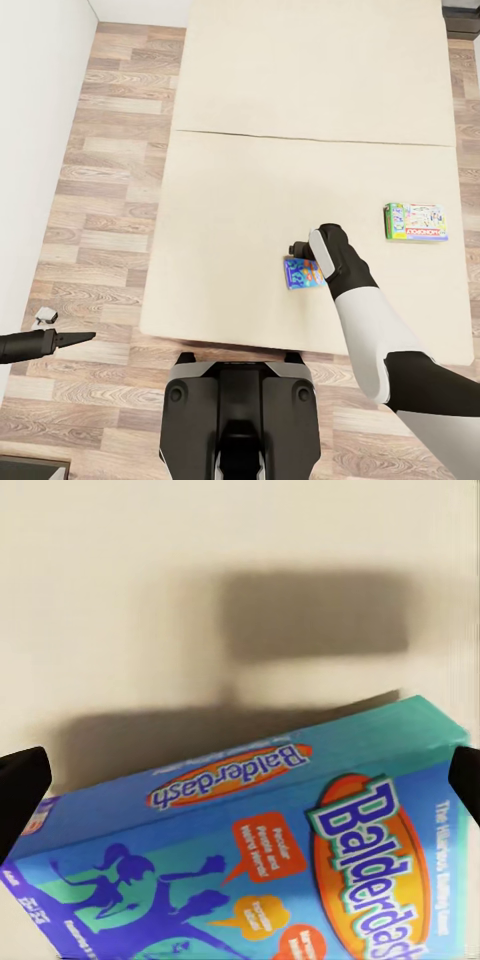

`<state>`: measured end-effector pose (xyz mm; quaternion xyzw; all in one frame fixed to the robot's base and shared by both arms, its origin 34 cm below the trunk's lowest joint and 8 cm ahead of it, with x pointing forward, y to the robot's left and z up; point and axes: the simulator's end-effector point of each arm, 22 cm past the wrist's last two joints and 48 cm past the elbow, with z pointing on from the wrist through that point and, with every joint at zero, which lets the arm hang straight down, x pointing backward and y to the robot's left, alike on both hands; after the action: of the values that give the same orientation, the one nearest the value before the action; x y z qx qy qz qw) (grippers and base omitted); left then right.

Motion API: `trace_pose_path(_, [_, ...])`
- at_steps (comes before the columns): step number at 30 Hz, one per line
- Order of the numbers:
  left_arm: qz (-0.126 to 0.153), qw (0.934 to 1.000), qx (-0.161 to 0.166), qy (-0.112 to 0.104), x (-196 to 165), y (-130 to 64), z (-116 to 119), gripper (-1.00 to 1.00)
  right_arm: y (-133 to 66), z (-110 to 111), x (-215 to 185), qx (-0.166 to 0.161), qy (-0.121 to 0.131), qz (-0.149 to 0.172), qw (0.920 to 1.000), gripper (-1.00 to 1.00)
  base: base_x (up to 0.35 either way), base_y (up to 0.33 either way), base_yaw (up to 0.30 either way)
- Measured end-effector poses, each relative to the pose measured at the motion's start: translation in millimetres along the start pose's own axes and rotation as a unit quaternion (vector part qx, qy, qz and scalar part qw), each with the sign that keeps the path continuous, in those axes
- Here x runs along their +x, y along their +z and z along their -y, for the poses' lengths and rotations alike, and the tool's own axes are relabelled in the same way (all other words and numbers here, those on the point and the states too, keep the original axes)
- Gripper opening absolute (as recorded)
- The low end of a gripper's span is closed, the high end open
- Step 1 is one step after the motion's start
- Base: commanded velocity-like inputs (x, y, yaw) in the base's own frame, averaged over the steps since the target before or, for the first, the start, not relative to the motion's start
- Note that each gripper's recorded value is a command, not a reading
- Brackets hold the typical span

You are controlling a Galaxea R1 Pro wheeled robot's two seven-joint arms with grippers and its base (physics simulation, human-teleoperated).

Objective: Put all the toys in the child's room - the three board games (two on the bed and one on the table), the two jigsaw puzzles on the table, and the tennis ball on the table - inside the toy box on the table in the child's room.

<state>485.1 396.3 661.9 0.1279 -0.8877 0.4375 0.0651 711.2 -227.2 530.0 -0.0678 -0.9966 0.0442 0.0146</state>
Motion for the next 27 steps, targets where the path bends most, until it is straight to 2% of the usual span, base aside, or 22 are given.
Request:
trace_pose_path(12, [0.000,1.0000,0.000,0.000,0.0,0.0,0.0,1.00,-2.1,-3.4,-1.5,0.003,-0.002,0.002,1.0000,1.00,0.000,0.000,0.000])
trace_pose_path(27, [0.000,1.0000,0.000,0.000,0.0,0.0,0.0,1.00,-8.7,7.4,-8.0,0.034,-0.006,0.001,0.9994,1.00,0.000,0.000,0.000])
